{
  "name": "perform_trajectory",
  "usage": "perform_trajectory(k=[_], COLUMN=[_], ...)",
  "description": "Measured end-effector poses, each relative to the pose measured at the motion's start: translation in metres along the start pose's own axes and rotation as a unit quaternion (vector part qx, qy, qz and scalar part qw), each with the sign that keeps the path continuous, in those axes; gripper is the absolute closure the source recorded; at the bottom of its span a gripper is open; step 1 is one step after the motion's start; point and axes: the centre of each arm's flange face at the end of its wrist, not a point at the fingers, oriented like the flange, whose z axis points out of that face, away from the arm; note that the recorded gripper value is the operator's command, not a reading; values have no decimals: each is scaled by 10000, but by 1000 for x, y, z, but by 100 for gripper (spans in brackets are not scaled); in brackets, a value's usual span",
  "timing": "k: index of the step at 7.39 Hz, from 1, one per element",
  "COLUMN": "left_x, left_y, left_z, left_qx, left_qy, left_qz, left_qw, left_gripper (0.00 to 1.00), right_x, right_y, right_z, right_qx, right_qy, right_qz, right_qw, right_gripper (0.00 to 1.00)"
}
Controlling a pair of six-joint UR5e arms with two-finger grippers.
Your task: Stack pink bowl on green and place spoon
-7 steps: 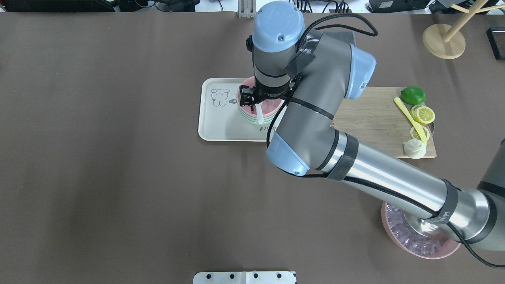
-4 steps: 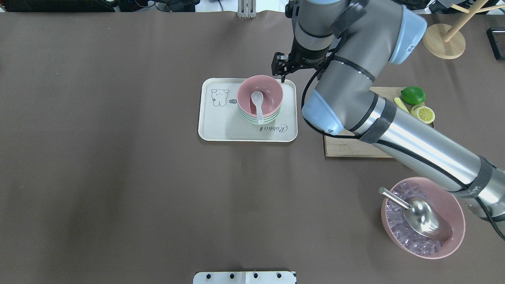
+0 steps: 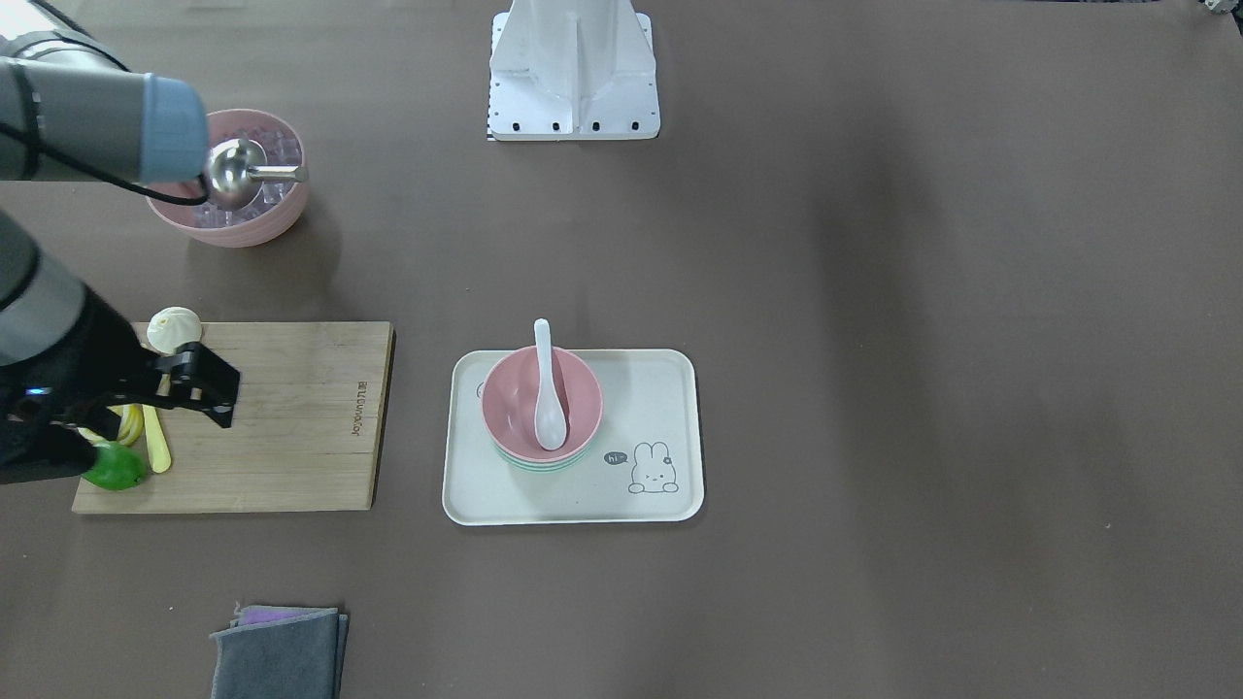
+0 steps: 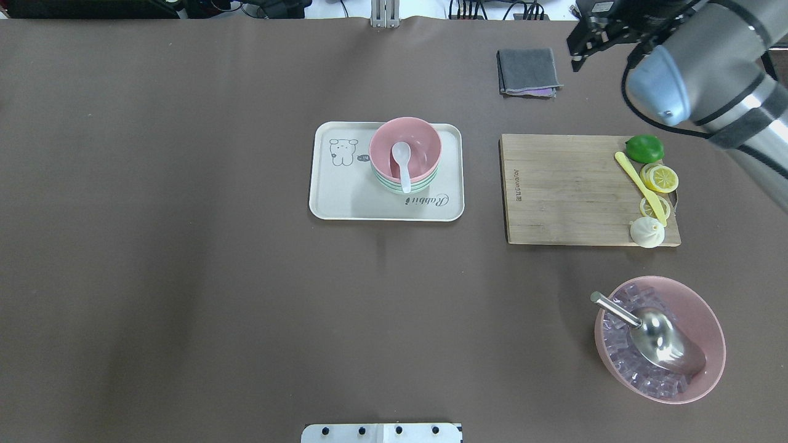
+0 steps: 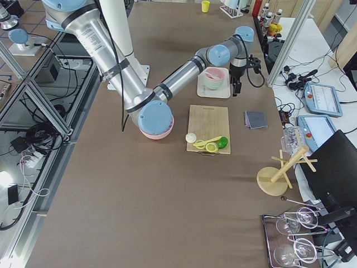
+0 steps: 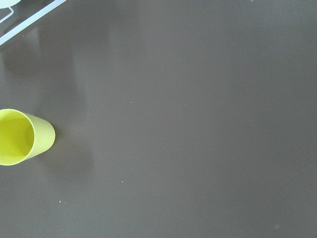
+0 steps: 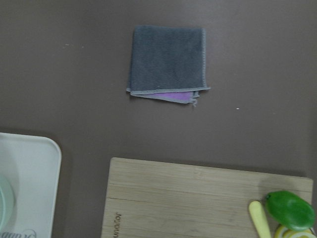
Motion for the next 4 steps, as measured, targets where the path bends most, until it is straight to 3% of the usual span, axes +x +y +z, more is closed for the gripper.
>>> perform_trajectory(k=[2, 4], left_x=[3, 6], left_y=[1, 5], left_z=[-3, 0], left_qx=[20, 27], left_qy=[83, 377], left_qz=[0, -29], left_qw=[10000, 9993], left_gripper=[1, 1], right_x=[134, 266], right_y=[34, 92], right_z=[-5, -1], right_qx=[-97, -270], right_qy=[96, 197], right_qz=[-216, -208], right_qw=[9997, 9992], right_gripper=[0, 0])
